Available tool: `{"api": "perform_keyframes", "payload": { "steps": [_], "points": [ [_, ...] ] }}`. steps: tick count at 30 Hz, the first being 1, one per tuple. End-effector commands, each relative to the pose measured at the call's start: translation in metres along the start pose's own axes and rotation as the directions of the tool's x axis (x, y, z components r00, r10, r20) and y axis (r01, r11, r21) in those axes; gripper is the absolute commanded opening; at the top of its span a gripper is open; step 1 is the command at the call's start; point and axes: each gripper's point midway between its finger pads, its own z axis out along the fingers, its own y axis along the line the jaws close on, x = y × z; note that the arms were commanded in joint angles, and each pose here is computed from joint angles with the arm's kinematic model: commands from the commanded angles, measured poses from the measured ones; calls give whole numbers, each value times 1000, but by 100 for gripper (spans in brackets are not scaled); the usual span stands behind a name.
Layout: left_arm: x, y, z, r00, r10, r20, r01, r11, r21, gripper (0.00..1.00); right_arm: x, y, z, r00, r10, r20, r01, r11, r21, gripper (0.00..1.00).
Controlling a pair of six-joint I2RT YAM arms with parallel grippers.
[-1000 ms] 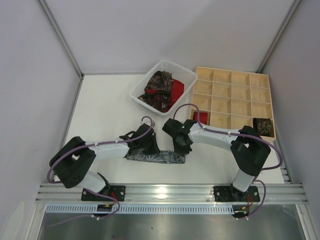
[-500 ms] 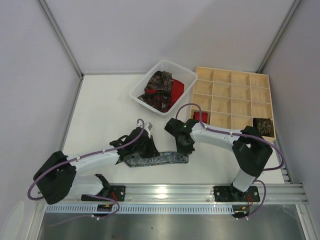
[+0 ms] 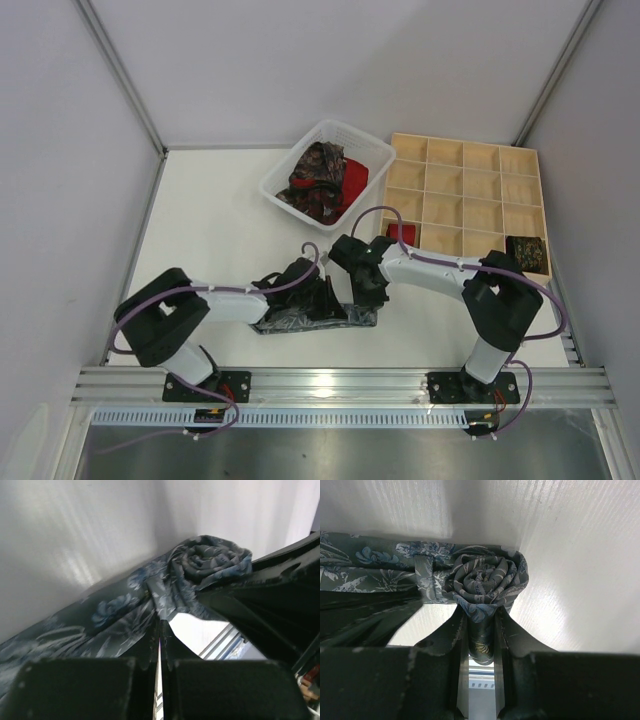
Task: Roll the ties
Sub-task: Roll the tie
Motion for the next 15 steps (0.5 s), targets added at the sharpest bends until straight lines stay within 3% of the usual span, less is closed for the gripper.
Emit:
{"api": "perform_keyframes", "payload": {
  "steps": [1,15],
  "points": [
    [-11,-37,11,1000,3,9,-4,993,121,1,5,5,5,999,-7,-37,7,1000,-4,0],
    [-11,-46,17,1000,-26,8,24,986,163,1,3,8,6,999,-2,-41,2,1000,-12,0]
  ]
}}
